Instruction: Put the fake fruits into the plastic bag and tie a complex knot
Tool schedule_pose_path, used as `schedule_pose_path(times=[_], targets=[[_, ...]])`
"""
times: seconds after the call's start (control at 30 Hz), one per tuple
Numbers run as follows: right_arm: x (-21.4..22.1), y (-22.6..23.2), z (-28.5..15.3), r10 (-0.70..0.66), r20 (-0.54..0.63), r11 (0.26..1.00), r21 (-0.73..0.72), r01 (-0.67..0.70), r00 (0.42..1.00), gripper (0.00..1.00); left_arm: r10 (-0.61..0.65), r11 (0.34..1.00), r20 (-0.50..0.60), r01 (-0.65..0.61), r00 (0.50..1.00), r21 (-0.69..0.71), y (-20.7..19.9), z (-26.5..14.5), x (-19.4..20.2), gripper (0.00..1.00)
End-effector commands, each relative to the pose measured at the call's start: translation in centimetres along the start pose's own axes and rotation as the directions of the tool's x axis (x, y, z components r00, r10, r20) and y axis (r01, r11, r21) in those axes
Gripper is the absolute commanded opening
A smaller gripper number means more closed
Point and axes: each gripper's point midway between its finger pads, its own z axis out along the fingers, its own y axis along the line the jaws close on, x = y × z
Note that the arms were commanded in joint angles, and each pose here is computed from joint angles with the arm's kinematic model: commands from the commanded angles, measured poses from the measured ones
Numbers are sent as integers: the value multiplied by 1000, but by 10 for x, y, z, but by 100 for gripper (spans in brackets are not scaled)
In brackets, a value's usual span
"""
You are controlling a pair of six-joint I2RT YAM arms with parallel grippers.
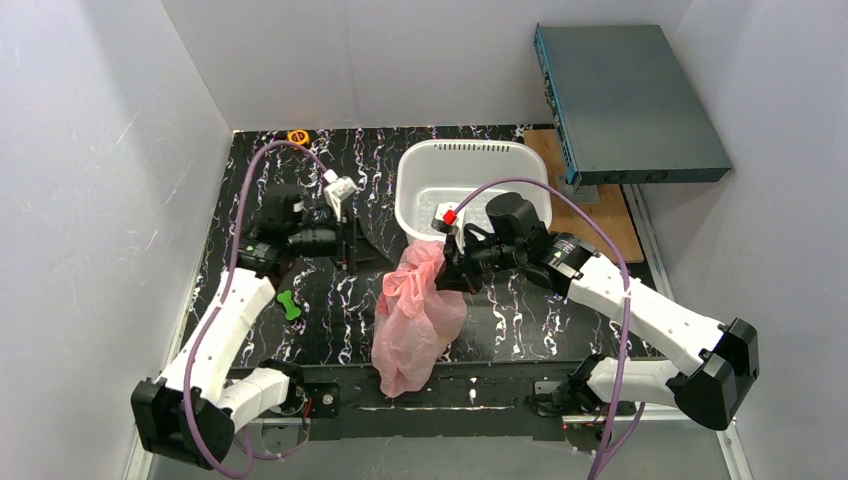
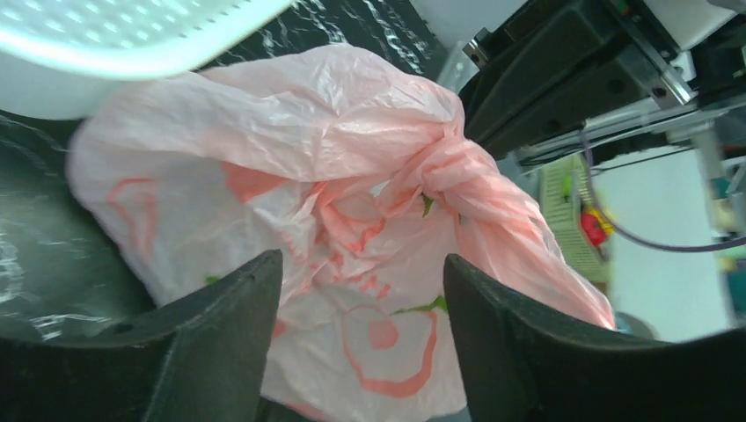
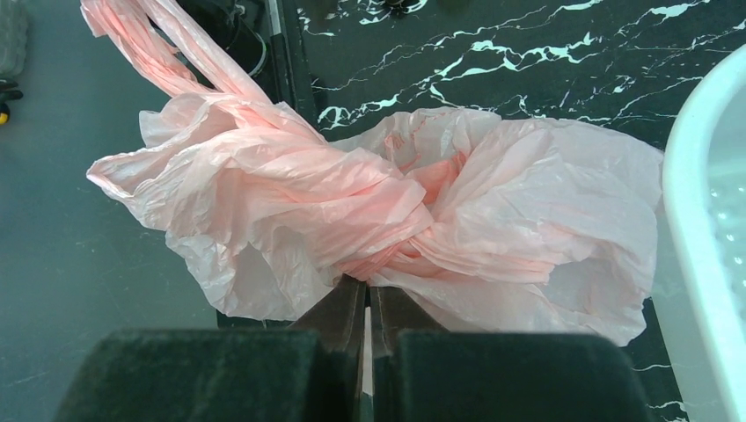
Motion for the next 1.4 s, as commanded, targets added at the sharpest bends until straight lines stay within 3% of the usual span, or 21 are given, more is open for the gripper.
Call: schedule_pose_path(times=[0.0,0.03,0.07,0.1,0.27,0.5,0.63,0.73,0.83,0.93,1.03,1.37], targets=[[-7,-1,-4,-55,32,998,20,54,998,1,96,995,-46,-97,994,-29,-18,-35,8,70],[-7,-2,-4,-55,30,998,25,55,998,1,139,990,-62,-140,988,-8,-26,-40,10,71],[-6,-2,-4,-56,27,998,27,55,998,1,181,983,-81,-179,980,37,-40,-46,13,88],[-5,-3,-4,-55,25,998,29,55,998,1,209,976,-97,-202,973,77,-52,-51,16,97],[-2,-4,-3,-51,13,998,29,51,999,1,168,980,-130,-152,977,125,-86,-60,15,98],[3,-4,-4,-39,1,999,36,39,999,1,145,986,-155,-130,977,100,-84,-40,7,100],[2,-5,-4,-40,1,998,43,40,999,1,138,987,-181,-119,974,111,-87,-25,5,95],[-1,-5,-5,-49,6,998,43,49,999,1,114,993,-200,-103,973,62,-75,-15,7,84],[-3,-4,-8,-66,9,997,46,66,998,1,58,998,-219,-64,974,-18,-55,-10,12,53],[0,-2,-17,-99,1,993,62,99,995,1,52,993,-239,-75,970,-89,-34,-13,18,30],[6,-2,-28,-117,-12,990,79,118,993,1,37,972,-239,-90,970,-217,-6,-20,19,2],[42,-26,-71,-113,-106,979,157,129,988,1,-89,868,-215,-30,972,-495,61,-52,30,0]])
